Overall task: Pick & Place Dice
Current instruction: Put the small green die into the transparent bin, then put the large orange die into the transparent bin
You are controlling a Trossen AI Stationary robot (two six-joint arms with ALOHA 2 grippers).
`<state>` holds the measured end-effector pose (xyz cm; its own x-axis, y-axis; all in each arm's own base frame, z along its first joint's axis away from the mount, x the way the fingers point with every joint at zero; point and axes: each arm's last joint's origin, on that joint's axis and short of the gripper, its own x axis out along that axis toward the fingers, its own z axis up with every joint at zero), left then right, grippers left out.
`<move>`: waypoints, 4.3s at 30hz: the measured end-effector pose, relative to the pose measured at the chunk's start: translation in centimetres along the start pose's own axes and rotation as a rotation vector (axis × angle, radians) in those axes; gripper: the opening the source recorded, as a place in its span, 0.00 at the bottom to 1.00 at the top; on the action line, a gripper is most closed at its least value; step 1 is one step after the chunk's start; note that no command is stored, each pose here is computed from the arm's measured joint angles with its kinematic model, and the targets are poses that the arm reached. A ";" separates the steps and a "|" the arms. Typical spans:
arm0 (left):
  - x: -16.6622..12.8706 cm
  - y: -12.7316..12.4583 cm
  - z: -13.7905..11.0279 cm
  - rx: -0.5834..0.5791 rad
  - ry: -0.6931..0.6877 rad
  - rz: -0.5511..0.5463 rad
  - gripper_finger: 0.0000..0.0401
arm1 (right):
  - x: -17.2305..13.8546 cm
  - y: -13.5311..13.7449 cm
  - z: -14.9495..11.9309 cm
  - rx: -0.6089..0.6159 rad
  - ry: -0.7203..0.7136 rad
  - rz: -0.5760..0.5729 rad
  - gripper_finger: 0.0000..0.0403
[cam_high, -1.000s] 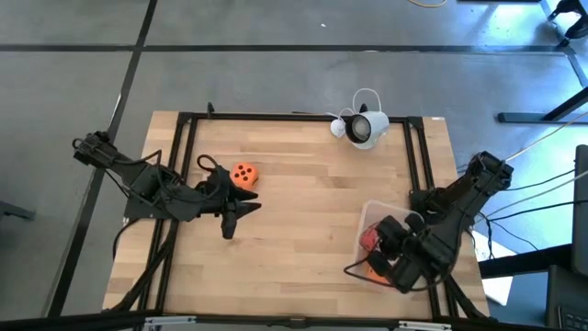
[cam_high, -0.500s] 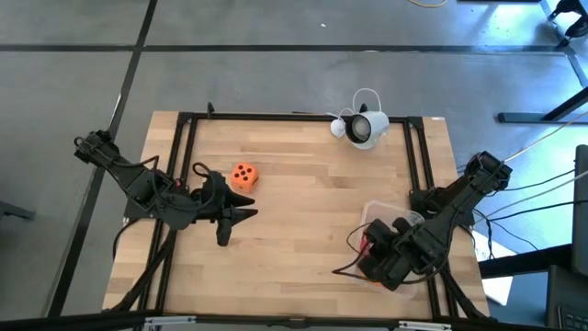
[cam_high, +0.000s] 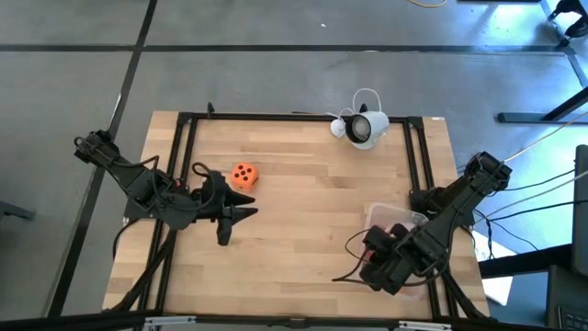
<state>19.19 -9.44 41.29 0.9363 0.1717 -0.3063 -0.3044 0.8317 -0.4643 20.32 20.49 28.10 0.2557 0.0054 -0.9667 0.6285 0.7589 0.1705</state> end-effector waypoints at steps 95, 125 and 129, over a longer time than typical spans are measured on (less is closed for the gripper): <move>10.0 9.3 -3.8 0.592 0.629 0.756 0.62 | -13.0 1.2 3.0 -0.282 -0.621 0.241 0.51; 13.0 15.4 -8.4 0.876 1.033 0.543 0.62 | -12.9 1.1 3.5 -0.084 -0.613 0.285 0.51; 12.9 15.6 -8.5 0.890 0.993 0.638 0.62 | -12.9 1.1 3.6 -0.074 -0.623 0.281 0.51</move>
<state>25.05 1.32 23.03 0.0759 0.5065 -0.8589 -0.0610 0.8621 0.5030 20.37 18.90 41.44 0.7900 -0.1501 -0.5944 0.4305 0.8261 0.3635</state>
